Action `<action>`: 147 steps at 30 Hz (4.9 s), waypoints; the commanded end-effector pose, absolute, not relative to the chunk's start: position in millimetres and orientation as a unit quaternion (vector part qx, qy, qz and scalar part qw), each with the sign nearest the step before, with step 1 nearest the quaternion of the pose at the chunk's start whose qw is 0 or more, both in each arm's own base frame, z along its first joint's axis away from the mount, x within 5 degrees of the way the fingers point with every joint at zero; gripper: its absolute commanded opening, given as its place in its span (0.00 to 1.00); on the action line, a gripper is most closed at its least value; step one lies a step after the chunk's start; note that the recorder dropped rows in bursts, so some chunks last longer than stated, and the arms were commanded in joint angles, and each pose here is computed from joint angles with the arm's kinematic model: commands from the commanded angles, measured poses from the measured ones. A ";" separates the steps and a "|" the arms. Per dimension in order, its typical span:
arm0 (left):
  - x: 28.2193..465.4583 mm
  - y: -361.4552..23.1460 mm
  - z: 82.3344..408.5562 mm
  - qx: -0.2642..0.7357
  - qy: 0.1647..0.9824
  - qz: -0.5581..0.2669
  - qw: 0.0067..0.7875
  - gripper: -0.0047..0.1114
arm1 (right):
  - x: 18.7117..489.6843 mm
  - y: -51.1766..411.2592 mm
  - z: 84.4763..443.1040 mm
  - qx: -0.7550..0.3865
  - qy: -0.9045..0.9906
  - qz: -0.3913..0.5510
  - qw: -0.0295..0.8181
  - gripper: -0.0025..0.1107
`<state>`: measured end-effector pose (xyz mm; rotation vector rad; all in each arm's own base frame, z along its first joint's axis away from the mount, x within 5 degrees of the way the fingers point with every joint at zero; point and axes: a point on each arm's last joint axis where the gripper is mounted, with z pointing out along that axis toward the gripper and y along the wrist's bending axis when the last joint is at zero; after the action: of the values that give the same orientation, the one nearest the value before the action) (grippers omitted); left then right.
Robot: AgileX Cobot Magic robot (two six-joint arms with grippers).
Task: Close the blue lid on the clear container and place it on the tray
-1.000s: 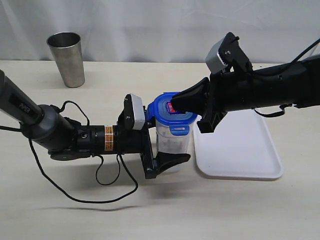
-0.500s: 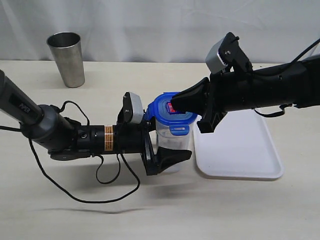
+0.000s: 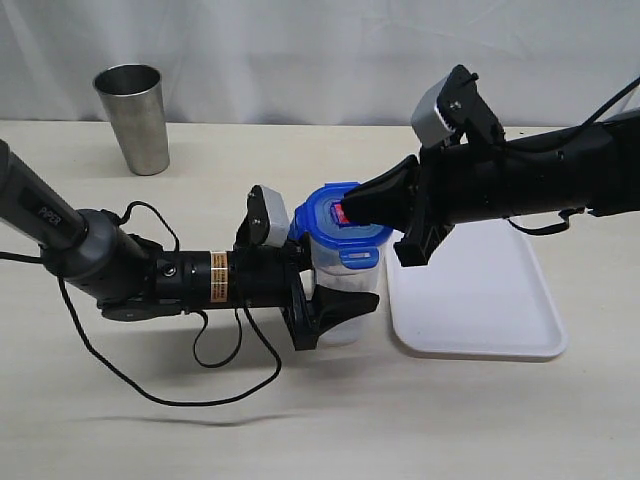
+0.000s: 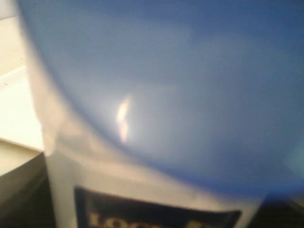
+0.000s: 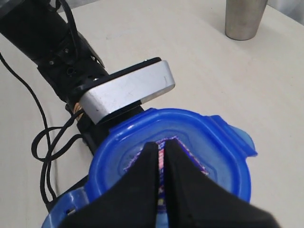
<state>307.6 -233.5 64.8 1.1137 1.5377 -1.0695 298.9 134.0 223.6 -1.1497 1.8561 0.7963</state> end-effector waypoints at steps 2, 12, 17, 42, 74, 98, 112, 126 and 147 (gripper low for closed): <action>321.8 -213.5 70.1 0.448 0.632 -0.418 0.474 0.04 | 290.2 134.7 240.4 -0.455 0.723 0.323 0.408 0.07; 334.7 -172.8 80.7 0.485 0.596 -0.404 0.496 0.04 | 295.9 110.8 285.2 -0.152 0.881 0.277 0.353 0.37; 334.5 -172.8 80.6 0.494 0.589 -0.397 0.501 0.04 | 319.1 135.5 279.6 -0.175 0.904 0.256 0.295 0.37; 334.8 -172.6 79.7 0.496 0.591 -0.393 0.499 0.04 | 341.2 184.9 256.0 -0.195 0.918 0.307 0.157 0.37; 334.0 -173.8 79.3 0.498 0.592 -0.394 0.497 0.04 | 348.9 197.4 196.1 -0.253 0.900 0.348 0.066 0.33; 334.0 -173.8 79.3 0.497 0.592 -0.395 0.496 0.04 | 308.8 185.2 331.6 -0.412 0.807 0.292 0.306 0.50; 334.0 -173.8 79.3 0.497 0.592 -0.395 0.496 0.04 | 267.0 248.4 303.4 -0.665 0.689 -0.025 0.288 0.37; 334.0 -173.8 79.3 0.497 0.592 -0.395 0.496 0.04 | 278.7 257.8 274.0 -0.687 0.678 -0.057 0.256 0.37; 332.2 -174.2 79.6 0.501 0.588 -0.402 0.492 0.04 | 298.6 268.3 206.6 -0.709 0.677 -0.093 0.175 0.37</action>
<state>337.4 -168.7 71.4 1.1577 1.5265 -0.9394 293.8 268.9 248.1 -1.9608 1.7967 -0.2235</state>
